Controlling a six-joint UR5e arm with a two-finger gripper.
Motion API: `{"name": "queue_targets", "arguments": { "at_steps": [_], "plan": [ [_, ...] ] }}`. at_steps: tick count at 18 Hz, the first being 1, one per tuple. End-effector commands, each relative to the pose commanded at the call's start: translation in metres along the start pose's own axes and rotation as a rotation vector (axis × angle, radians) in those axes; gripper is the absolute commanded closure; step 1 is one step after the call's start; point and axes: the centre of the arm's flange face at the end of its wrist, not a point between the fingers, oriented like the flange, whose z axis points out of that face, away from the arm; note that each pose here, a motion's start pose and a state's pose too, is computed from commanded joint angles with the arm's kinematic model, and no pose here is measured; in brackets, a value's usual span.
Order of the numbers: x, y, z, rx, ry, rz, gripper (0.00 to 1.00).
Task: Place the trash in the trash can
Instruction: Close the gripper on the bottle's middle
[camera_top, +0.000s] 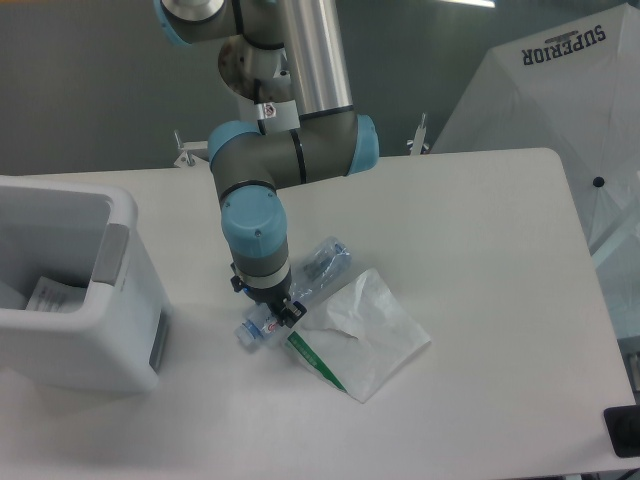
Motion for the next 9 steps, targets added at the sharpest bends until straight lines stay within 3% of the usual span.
{"name": "queue_targets", "arguments": {
  "at_steps": [9],
  "plan": [
    [-0.001, 0.004, -0.027, 0.026, -0.038, -0.004, 0.47]
  ]
}}
